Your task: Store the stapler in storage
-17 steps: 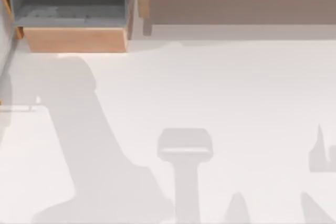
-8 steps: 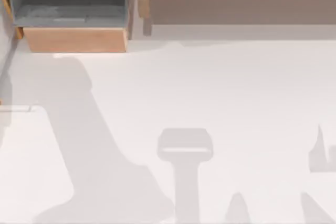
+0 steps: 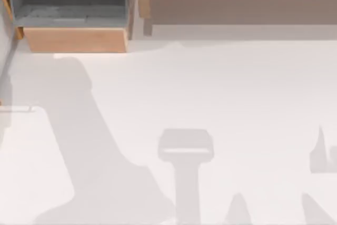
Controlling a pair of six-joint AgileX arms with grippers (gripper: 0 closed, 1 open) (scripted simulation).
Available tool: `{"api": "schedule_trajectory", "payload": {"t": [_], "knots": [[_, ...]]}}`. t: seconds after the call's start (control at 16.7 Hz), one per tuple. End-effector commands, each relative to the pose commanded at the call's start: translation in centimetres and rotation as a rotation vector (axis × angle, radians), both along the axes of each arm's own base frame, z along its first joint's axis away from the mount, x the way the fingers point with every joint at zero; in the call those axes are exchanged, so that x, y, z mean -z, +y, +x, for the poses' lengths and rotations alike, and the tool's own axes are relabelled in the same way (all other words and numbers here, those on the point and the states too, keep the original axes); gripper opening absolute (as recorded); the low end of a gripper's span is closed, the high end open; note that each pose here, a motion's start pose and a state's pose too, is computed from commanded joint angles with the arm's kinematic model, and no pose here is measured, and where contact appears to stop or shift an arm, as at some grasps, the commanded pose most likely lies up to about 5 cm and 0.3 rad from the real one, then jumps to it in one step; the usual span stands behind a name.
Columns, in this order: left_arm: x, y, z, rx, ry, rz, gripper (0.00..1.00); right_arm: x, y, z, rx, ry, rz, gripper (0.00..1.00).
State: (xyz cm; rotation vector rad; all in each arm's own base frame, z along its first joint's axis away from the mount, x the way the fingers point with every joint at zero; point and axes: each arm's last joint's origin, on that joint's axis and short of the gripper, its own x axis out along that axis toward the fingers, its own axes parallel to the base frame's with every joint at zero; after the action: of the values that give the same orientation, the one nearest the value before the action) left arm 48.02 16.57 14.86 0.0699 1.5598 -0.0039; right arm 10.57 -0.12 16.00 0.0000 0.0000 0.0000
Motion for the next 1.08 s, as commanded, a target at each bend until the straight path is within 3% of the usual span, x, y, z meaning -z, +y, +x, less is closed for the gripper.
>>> {"api": "schedule_trajectory", "payload": {"t": [0.3, 0.9, 1.08], "knots": [[0.0, 0.0, 0.0, 0.000, 0.000, 0.000, 0.98, 0.0, 0.0, 0.0, 0.000, 0.000, 0.000, 1.00], [0.0, -0.1, 0.0, 0.001, 0.000, 0.000, 1.00, 0.0, 0.0, 0.0, 0.000, 0.000, 0.000, 1.00], [-1.3, 0.5, -0.5, -0.002, -0.049, -0.013, 1.00, 0.0, 0.0, 0.0, 0.000, 0.000, 0.000, 1.00]]}}
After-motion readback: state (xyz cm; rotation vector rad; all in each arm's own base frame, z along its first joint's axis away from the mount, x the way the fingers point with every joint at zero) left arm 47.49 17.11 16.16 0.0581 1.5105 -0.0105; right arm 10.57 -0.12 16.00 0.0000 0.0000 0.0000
